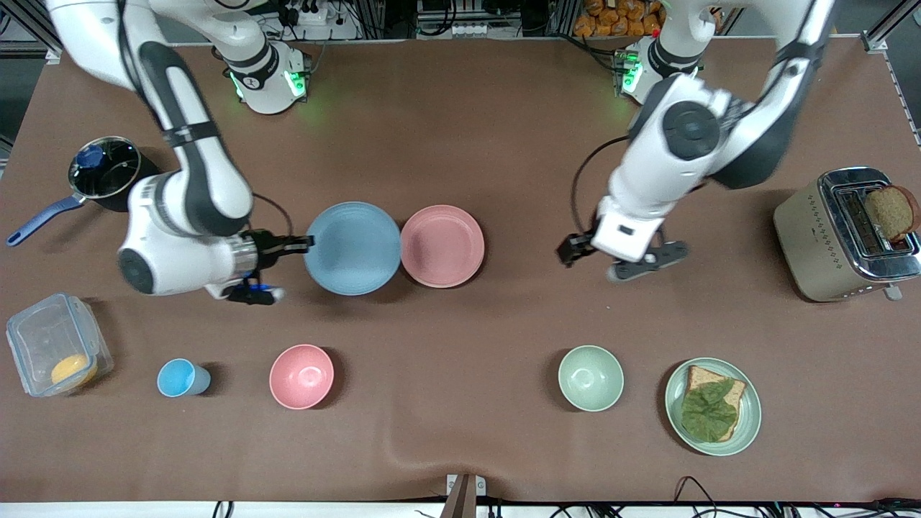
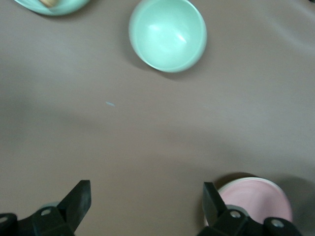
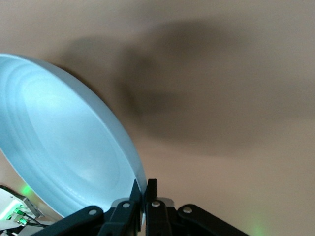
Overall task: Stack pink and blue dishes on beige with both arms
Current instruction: 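Carry the blue plate over the pink plate while the left gripper withdraws, then lower the blue plate onto the pink plate and open the right gripper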
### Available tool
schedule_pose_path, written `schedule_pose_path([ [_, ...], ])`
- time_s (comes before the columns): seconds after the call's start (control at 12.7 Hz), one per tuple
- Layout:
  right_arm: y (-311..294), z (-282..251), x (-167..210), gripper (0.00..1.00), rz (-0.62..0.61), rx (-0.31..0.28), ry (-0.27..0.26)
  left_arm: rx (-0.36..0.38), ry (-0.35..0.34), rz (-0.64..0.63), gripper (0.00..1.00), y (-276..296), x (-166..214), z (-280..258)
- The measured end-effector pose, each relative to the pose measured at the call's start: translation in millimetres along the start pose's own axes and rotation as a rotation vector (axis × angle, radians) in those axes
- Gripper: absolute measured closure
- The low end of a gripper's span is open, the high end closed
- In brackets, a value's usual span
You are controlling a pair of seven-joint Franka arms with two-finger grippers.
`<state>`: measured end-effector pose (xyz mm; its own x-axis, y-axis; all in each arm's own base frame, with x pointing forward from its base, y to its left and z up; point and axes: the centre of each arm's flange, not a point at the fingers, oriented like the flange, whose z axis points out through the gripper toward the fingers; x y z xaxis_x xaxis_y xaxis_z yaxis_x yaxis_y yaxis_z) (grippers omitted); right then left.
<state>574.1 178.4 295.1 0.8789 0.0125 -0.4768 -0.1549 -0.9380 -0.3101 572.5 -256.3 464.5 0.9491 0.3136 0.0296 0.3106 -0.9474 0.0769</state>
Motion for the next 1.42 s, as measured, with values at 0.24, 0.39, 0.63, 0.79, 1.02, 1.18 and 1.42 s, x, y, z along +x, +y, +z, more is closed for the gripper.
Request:
schedule_pose_path([
  [0.24,-55.6,41.8,-10.0,0.94,-0.007,-0.048,0.002,0.082,-0.012,0.130,0.00,-81.2,37.7,-68.7],
  [0.39,-67.2,63.4,-6.0,0.94,-0.017,-0.054,0.010,0.125,-0.043,0.175,0.00,-119.5,43.1,-98.9],
  [0.63,-71.1,89.8,3.8,0.94,-0.018,-0.066,0.022,0.133,-0.042,0.172,0.00,-151.8,55.1,-138.4],
  [0.79,-80.2,99.8,3.7,0.94,-0.018,-0.067,0.033,0.134,-0.040,0.191,0.00,-173.2,64.3,-147.2],
  [1.02,-98.5,112.7,-1.6,0.94,-0.009,-0.073,0.051,0.134,-0.022,0.188,0.00,-189.9,64.2,-164.5],
  [1.18,-100.2,115.4,-1.8,0.94,-0.008,-0.075,0.052,0.134,-0.014,0.192,0.00,-187.9,58.6,-172.0],
  [1.42,-100.2,118.1,0.6,0.94,-0.007,-0.073,0.060,0.132,-0.016,0.199,0.00,-184.3,56.9,-171.5],
])
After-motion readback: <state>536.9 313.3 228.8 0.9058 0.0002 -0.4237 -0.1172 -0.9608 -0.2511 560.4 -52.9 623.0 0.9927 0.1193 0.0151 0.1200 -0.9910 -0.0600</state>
